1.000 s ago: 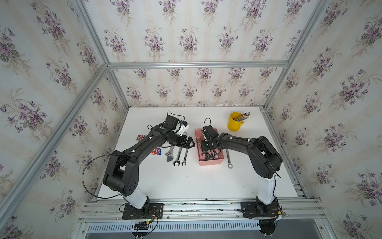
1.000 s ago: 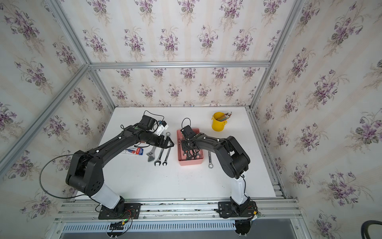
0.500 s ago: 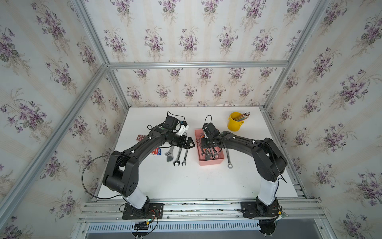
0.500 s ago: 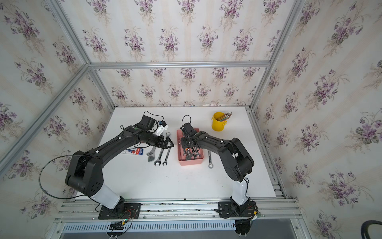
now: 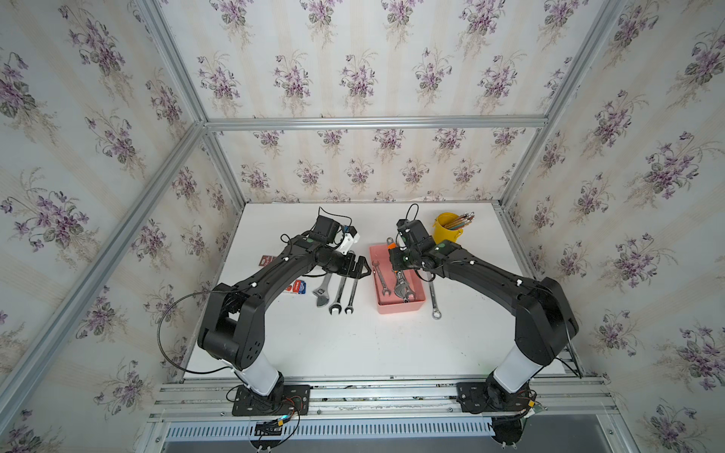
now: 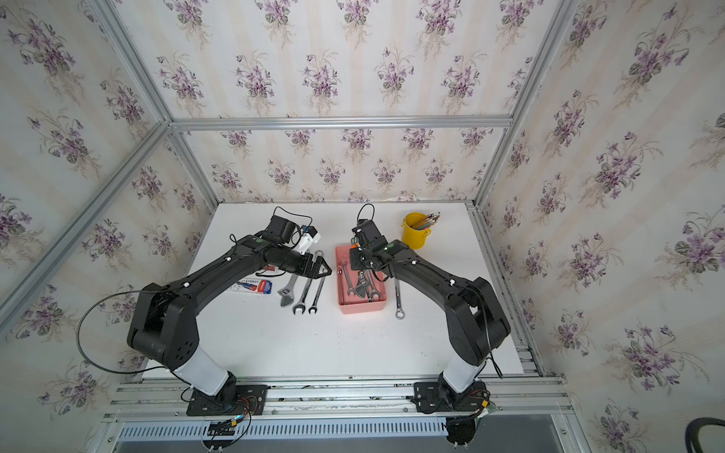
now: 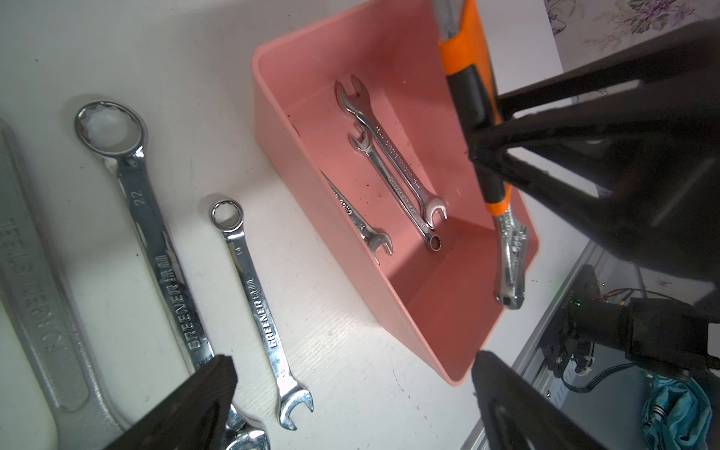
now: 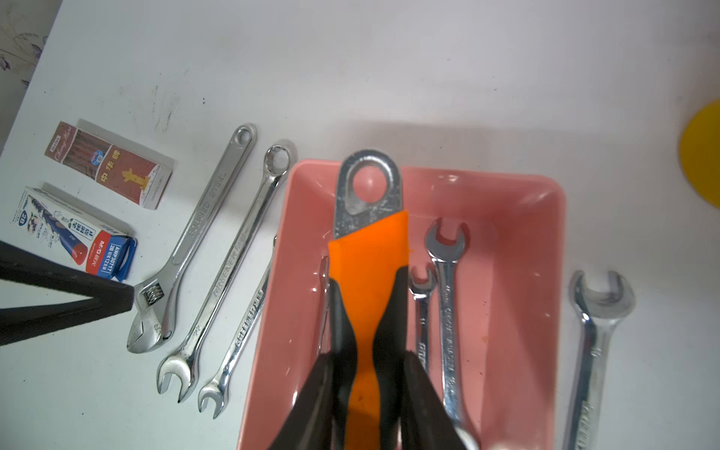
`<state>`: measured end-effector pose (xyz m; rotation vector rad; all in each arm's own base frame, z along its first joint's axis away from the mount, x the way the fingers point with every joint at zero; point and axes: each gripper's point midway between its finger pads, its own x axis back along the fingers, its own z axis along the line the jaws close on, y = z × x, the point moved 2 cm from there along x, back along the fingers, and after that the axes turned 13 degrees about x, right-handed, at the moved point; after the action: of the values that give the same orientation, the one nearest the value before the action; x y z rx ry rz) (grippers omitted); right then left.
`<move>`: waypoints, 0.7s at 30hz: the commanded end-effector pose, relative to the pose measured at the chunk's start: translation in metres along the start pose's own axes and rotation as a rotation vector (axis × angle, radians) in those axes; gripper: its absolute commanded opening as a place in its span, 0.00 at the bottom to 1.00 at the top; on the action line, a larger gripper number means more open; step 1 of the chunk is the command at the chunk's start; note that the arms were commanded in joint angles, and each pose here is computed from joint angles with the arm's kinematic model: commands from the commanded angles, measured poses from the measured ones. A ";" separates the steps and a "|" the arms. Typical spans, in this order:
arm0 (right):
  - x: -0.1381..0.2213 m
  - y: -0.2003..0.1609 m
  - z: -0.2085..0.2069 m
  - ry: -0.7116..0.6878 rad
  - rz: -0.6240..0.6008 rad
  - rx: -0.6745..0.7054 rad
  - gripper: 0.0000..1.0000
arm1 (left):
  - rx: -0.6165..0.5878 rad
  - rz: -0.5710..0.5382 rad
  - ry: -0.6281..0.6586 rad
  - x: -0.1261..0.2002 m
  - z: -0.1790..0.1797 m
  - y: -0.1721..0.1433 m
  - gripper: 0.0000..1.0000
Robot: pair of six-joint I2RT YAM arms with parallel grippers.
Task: Take out the wrench from the storage box
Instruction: Place the wrench at the center of the board.
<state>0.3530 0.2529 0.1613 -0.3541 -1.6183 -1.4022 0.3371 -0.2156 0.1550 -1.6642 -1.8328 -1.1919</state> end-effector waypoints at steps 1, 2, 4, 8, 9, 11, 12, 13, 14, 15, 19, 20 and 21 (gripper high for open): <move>0.017 -0.004 -0.014 -0.015 0.007 0.003 0.14 | 0.002 -0.002 -0.015 0.001 -0.004 0.004 0.99; 0.023 -0.006 -0.021 -0.022 0.004 -0.003 0.14 | 0.001 -0.004 -0.017 0.000 -0.005 0.005 0.99; 0.030 -0.014 -0.034 -0.035 0.012 -0.002 0.13 | 0.003 -0.007 -0.023 0.001 -0.006 0.007 0.99; 0.043 -0.034 -0.086 -0.081 0.023 -0.054 0.13 | 0.008 -0.008 -0.030 0.000 -0.008 0.009 0.99; 0.045 -0.038 -0.095 -0.089 0.025 -0.057 0.13 | 0.009 -0.008 -0.030 0.000 -0.009 0.010 0.99; 0.047 -0.051 -0.116 -0.114 0.041 -0.061 0.12 | 0.012 -0.008 -0.032 0.000 -0.009 0.010 0.99; 0.046 -0.058 -0.123 -0.120 0.056 -0.062 0.12 | 0.013 -0.007 -0.031 0.000 -0.009 0.010 0.99; 0.044 -0.066 -0.131 -0.125 0.076 -0.066 0.12 | 0.012 -0.006 -0.032 -0.001 -0.010 0.011 0.99; 0.041 -0.072 -0.137 -0.132 0.085 -0.068 0.12 | 0.012 -0.003 -0.032 -0.001 -0.011 0.011 0.99; 0.038 -0.077 -0.142 -0.139 0.091 -0.072 0.12 | 0.014 -0.002 -0.030 -0.001 -0.010 0.011 0.99; 0.022 -0.094 -0.158 -0.156 0.111 -0.109 0.12 | 0.012 -0.001 -0.025 -0.001 -0.012 0.012 0.99; 0.017 -0.096 -0.159 -0.152 0.115 -0.114 0.12 | 0.012 0.001 -0.023 -0.001 -0.012 0.011 0.99; 0.012 -0.098 -0.159 -0.146 0.116 -0.118 0.12 | 0.013 0.001 -0.022 -0.001 -0.012 0.012 0.99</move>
<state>0.3334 0.0719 0.0961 -0.6967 -1.5835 -1.3790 0.3467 -0.2259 0.1642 -1.6726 -1.8590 -1.1769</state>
